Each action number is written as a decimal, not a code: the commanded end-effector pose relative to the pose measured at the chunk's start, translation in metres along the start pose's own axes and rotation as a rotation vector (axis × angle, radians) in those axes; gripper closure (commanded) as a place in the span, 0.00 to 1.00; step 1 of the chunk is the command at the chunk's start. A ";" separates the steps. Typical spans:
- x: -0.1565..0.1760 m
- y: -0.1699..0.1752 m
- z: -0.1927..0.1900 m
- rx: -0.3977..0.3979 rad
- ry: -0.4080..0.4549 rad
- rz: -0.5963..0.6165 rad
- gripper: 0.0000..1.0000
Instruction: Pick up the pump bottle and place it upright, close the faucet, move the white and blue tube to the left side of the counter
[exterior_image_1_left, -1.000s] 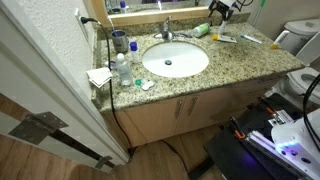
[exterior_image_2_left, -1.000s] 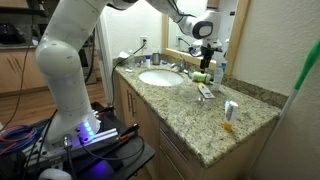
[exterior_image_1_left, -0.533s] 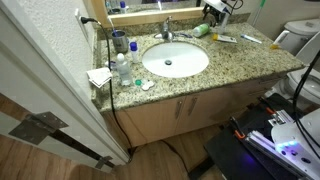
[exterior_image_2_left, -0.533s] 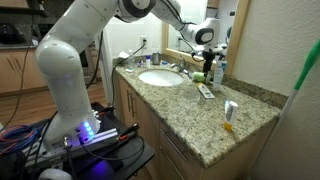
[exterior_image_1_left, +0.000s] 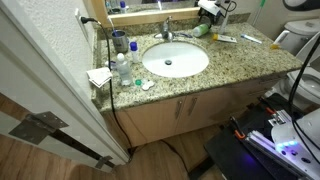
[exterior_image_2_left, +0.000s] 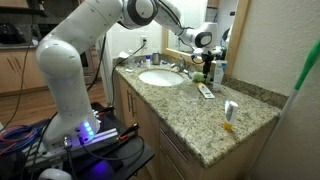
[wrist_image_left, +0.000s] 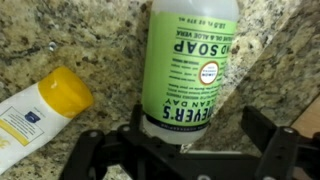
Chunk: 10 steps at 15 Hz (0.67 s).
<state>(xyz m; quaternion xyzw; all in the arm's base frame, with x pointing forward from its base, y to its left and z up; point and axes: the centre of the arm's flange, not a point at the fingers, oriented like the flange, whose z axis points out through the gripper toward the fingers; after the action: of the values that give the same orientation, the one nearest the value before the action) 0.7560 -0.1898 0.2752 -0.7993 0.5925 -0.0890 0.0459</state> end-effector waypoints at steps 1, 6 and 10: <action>-0.003 -0.006 0.007 -0.024 0.003 -0.015 0.00; -0.013 -0.002 0.021 -0.047 -0.016 -0.008 0.00; -0.018 -0.001 0.028 -0.046 -0.084 0.018 0.00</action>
<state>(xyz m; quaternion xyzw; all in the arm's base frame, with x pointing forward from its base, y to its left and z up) 0.7558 -0.1768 0.2495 -0.8020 0.5921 -0.0686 0.0382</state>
